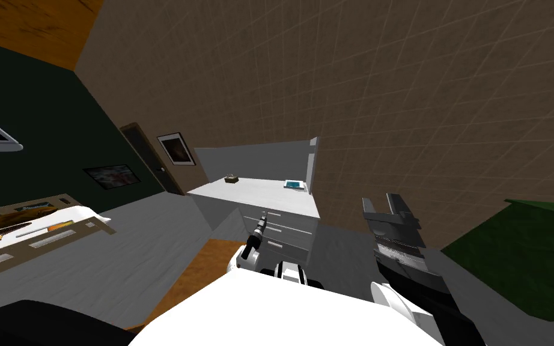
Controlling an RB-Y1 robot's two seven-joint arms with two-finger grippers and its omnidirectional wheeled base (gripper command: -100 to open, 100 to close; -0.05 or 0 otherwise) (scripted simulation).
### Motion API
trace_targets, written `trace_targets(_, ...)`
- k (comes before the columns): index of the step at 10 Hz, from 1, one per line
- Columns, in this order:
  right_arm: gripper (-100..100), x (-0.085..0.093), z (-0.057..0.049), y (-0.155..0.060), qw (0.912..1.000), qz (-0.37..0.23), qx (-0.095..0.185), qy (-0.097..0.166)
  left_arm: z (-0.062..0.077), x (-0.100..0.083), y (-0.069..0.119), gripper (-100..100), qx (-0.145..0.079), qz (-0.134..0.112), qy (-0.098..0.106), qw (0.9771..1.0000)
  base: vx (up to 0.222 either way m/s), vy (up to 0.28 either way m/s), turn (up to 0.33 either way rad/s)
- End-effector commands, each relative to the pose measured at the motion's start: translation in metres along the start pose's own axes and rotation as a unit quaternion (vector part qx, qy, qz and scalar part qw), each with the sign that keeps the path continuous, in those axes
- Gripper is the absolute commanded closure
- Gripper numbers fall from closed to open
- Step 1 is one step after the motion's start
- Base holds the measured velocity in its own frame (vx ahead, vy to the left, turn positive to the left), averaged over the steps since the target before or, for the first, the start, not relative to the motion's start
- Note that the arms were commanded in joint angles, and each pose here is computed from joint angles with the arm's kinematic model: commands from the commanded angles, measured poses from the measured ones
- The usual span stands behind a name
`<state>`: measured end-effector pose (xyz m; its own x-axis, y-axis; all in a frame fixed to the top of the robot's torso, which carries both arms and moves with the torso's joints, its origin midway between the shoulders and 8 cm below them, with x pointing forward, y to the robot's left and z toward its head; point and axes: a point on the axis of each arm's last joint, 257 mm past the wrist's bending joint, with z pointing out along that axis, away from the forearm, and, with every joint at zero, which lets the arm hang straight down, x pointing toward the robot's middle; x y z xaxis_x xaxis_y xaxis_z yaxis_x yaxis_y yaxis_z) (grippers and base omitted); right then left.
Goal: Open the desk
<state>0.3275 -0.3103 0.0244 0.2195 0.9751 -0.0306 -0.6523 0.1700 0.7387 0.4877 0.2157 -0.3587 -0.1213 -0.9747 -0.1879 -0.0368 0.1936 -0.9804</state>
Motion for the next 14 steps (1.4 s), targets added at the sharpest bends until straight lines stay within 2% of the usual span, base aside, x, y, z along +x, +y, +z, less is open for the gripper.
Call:
trace_targets(1, 0, 0.0, 0.0, 0.0, 1.0, 0.0, 0.0, 0.0, 0.018, -0.039, 0.001, -100, -0.002, -0.001, -0.035, 0.9994, -0.135, -0.008, -0.328)
trace_targets(3, 0, 0.0, 0.0, 0.0, 1.0, 0.0, 0.0, 0.0, 0.018, -0.045, 0.008, -100, -0.011, -0.002, -0.041, 0.9991, -0.061, -0.009, -0.049)
trace_targets(4, 0, 0.0, 0.0, 0.0, 1.0, 0.0, 0.0, 0.0, 0.028, -0.065, 0.003, -100, -0.006, -0.005, -0.059, 0.9982, -0.056, -0.013, -0.194)
trace_targets(5, 0, 0.0, 0.0, 0.0, 1.0, 0.0, 0.0, 0.0, 0.026, -0.064, 0.01, -100, -0.013, -0.005, -0.059, 0.9982, -0.073, -0.005, -0.144)
trace_targets(7, 0, 0.0, 0.0, 0.0, 1.0, 0.0, 0.0, 0.0, 0.04, -0.095, 0.011, -100, -0.018, -0.015, -0.09, 0.9957, -0.111, -0.013, -0.312)
trace_targets(8, 0, 0.0, 0.0, 0.0, 1.0, 0.0, 0.0, 0.0, 0.04, -0.099, 0.011, -100, -0.018, -0.016, -0.094, 0.9953, -0.093, -0.015, -0.11)
trace_targets(9, 0, 0.0, 0.0, 0.0, 1.0, 0.0, 0.0, 0.0, 0.048, -0.116, 0.005, -100, -0.013, -0.023, -0.111, 0.9934, -0.092, -0.022, -0.21)
trace_targets(11, 0, 0.0, 0.0, 0.0, 1.0, 0.0, 0.0, 0.0, 0.044, -0.114, 0.014, -100, -0.023, -0.023, -0.109, 0.9936, -0.044, -0.011, -0.06)
trace_targets(12, 0, 0.0, 0.0, 0.0, 1.0, 0.0, 0.0, 0.0, 0.04, -0.099, 0.011, 100, -0.018, -0.016, -0.094, 0.9953, 0.063, 0.022, 0.261)
trace_targets(13, 0, 0.0, 0.0, 0.0, 1.0, 0.0, 0.0, 0.0, 0.031, -0.084, 0.017, 100, -0.022, -0.011, -0.079, 0.9965, 0.144, 0.014, 0.385)
trace_targets(14, 0, 0.0, 0.0, 0.0, 1.0, 0.0, 0.0, 0.0, 0.033, -0.082, 0.013, 100, -0.018, -0.01, -0.076, 0.9969, 0.105, -0.007, 0.123)
